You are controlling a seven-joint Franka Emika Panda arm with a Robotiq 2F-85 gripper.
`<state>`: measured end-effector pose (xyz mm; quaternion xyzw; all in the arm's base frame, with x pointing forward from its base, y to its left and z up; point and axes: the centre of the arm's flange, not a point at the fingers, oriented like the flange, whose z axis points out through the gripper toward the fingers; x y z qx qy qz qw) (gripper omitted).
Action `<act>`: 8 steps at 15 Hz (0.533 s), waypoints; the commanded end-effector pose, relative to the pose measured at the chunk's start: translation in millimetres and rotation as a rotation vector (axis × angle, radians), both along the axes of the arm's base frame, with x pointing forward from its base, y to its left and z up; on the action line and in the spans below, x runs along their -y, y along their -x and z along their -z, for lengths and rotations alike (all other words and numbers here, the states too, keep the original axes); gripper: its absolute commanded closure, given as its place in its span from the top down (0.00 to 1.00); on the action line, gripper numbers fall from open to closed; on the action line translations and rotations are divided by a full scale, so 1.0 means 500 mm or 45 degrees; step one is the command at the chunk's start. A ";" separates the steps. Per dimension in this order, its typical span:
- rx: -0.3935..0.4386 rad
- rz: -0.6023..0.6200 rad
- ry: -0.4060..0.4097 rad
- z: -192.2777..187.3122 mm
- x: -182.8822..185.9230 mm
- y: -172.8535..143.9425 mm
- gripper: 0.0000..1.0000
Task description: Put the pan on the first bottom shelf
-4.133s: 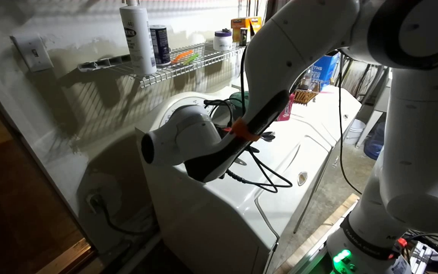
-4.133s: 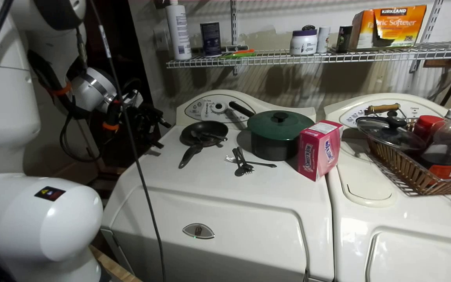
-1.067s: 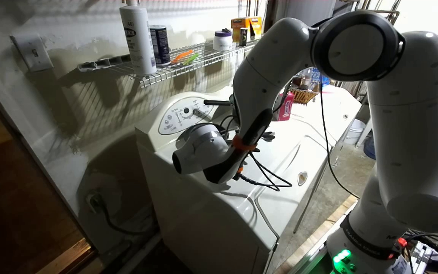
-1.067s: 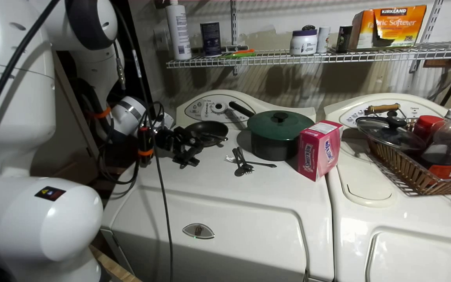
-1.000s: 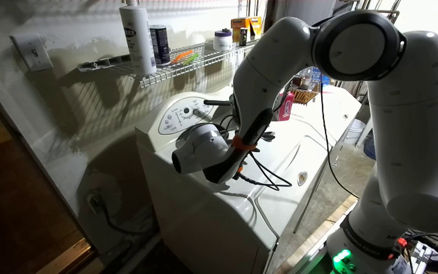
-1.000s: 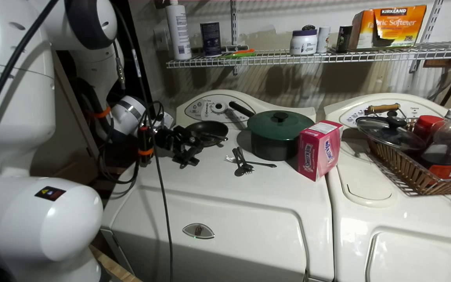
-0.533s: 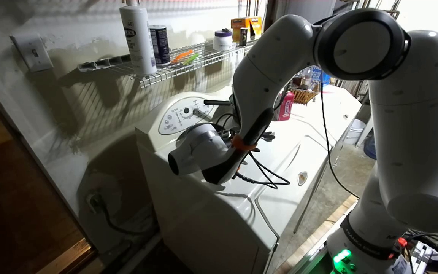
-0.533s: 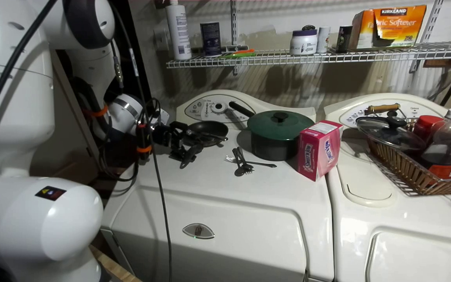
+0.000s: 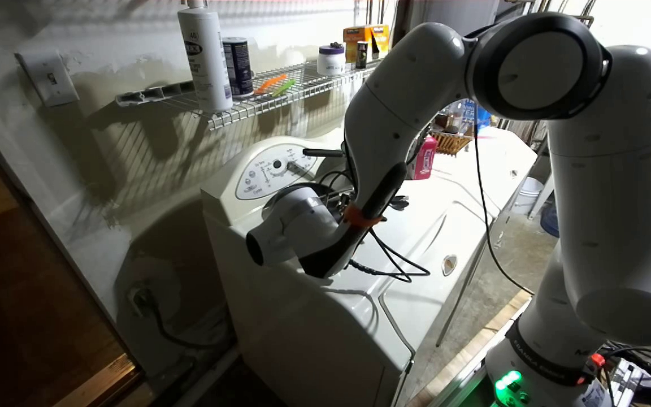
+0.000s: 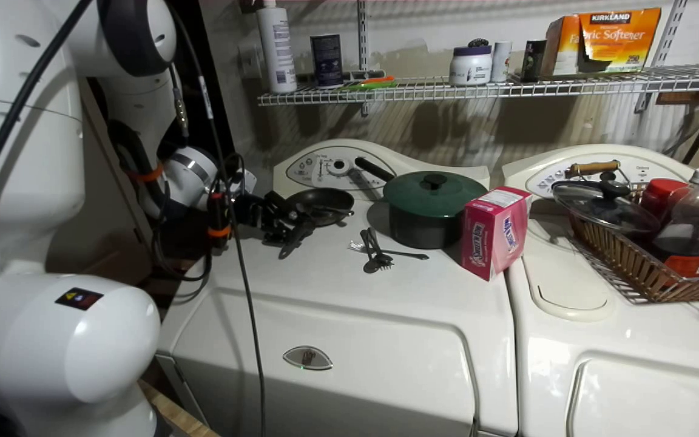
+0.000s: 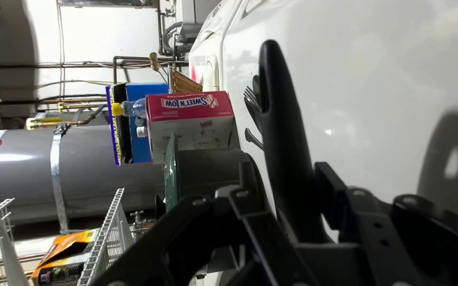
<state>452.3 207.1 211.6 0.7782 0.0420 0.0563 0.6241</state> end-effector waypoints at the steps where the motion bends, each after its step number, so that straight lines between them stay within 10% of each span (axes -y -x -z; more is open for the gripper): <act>1: -0.001 -0.044 0.004 0.002 0.000 0.001 0.12; 8: -0.048 -0.028 0.030 0.007 0.006 0.016 0.07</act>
